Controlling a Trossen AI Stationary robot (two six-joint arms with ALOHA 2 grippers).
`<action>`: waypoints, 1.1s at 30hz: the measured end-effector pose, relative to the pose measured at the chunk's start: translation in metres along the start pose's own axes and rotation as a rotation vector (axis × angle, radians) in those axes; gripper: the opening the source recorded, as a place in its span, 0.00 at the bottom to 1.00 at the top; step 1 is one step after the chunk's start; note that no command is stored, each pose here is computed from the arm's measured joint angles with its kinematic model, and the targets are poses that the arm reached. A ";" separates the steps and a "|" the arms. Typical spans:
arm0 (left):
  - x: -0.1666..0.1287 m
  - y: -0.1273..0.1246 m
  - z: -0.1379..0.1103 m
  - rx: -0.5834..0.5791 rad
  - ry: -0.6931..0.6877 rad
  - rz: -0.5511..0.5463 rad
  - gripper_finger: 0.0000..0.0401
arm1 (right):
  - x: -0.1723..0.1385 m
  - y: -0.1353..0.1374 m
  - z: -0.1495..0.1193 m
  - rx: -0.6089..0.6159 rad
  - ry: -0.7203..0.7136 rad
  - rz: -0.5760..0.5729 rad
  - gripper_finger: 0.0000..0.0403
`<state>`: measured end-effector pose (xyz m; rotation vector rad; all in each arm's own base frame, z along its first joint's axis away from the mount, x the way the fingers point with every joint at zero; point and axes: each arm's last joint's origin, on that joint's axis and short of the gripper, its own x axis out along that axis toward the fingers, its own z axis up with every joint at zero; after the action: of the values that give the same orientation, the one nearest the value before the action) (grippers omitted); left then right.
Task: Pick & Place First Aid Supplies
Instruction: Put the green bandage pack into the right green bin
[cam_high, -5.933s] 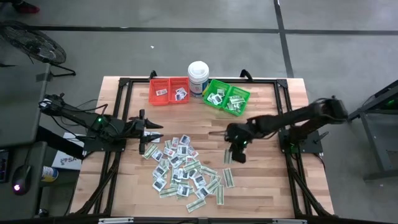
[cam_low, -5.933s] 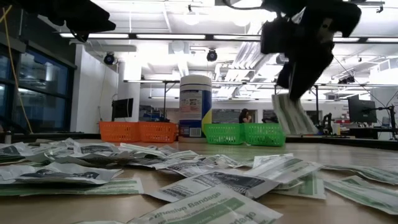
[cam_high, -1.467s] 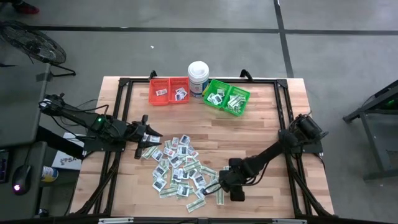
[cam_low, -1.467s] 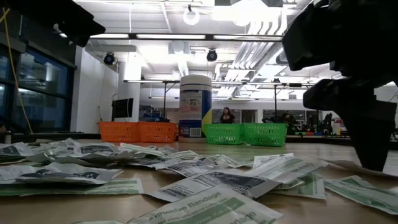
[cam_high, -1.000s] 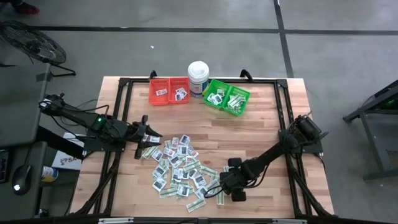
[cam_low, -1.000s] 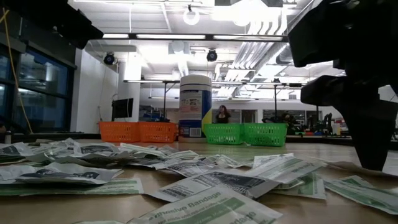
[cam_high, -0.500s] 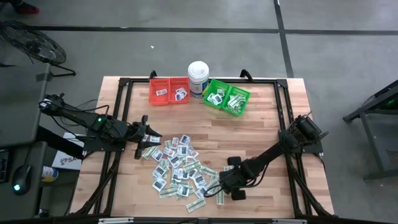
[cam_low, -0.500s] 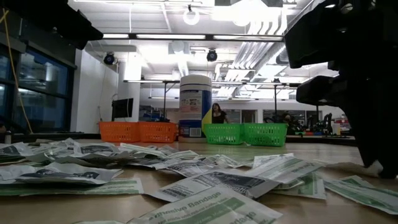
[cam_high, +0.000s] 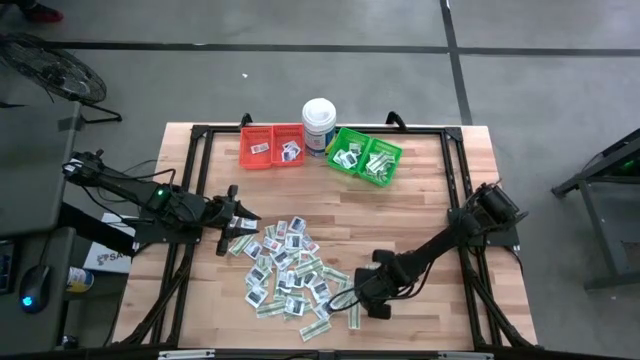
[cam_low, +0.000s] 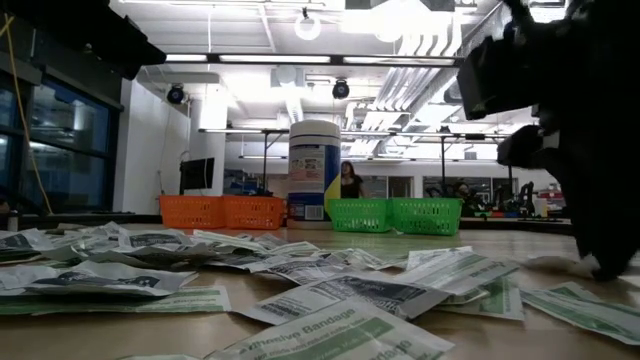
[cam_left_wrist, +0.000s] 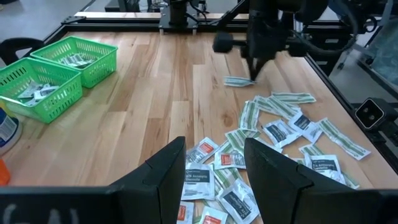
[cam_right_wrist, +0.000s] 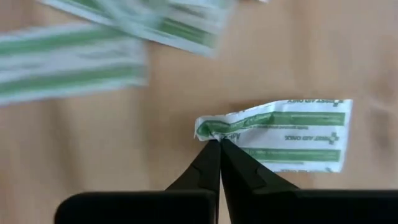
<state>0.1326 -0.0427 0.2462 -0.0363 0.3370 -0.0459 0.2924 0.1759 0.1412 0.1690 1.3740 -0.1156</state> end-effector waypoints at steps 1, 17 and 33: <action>0.000 0.000 0.000 0.000 0.000 0.000 0.41 | -0.004 -0.002 -0.001 0.006 0.000 -0.015 0.00; 0.000 0.000 0.000 -0.001 -0.001 -0.001 0.41 | -0.052 -0.007 0.014 -0.019 -0.044 -0.074 0.00; 0.000 0.001 0.001 -0.013 -0.014 0.050 0.41 | -0.075 -0.117 0.056 -0.064 0.065 -0.246 0.00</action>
<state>0.1329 -0.0413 0.2469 -0.0411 0.3244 0.0062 0.3112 0.0497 0.2196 -0.0513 1.4577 -0.2726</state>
